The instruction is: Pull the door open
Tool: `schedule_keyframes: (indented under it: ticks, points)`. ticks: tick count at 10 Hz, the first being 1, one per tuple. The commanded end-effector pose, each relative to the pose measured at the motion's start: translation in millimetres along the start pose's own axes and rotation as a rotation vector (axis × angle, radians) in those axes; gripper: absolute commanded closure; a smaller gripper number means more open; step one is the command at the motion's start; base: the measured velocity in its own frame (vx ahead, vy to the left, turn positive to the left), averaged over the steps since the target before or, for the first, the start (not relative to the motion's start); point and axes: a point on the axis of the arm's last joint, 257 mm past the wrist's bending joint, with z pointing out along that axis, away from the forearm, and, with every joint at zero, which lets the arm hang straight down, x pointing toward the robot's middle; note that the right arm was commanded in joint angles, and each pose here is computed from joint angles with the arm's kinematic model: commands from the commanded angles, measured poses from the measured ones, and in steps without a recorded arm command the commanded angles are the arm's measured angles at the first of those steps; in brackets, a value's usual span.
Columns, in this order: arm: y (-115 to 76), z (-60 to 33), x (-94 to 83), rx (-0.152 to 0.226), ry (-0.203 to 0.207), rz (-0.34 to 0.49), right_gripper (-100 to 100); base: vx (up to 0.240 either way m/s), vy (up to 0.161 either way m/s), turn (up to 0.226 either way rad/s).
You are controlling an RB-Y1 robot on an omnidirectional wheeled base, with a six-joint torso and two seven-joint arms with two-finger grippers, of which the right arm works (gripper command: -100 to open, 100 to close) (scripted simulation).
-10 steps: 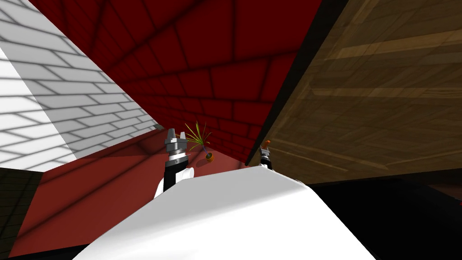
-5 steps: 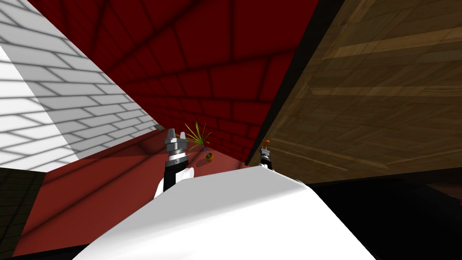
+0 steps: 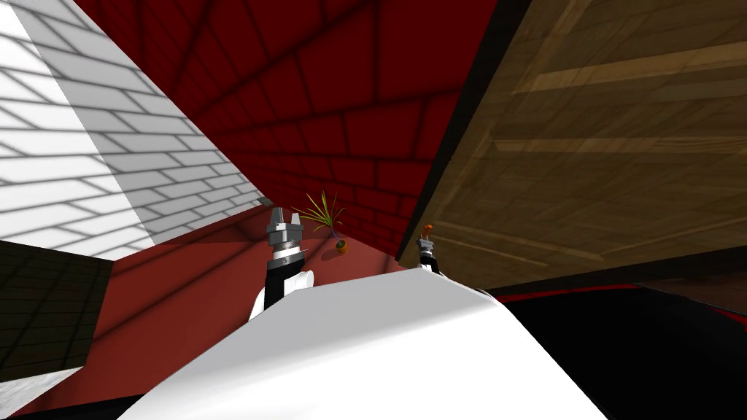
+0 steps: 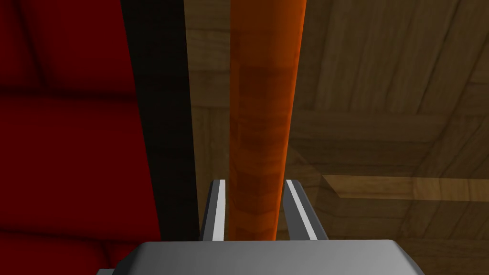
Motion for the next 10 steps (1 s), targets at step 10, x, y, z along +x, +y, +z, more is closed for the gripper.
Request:
schedule_keyframes:
  ticks: [10]
  points:
    - [-44.4, -7.9, 0.1, 0.167, -0.006, 0.007, 100, -0.209, -0.009, 0.059]
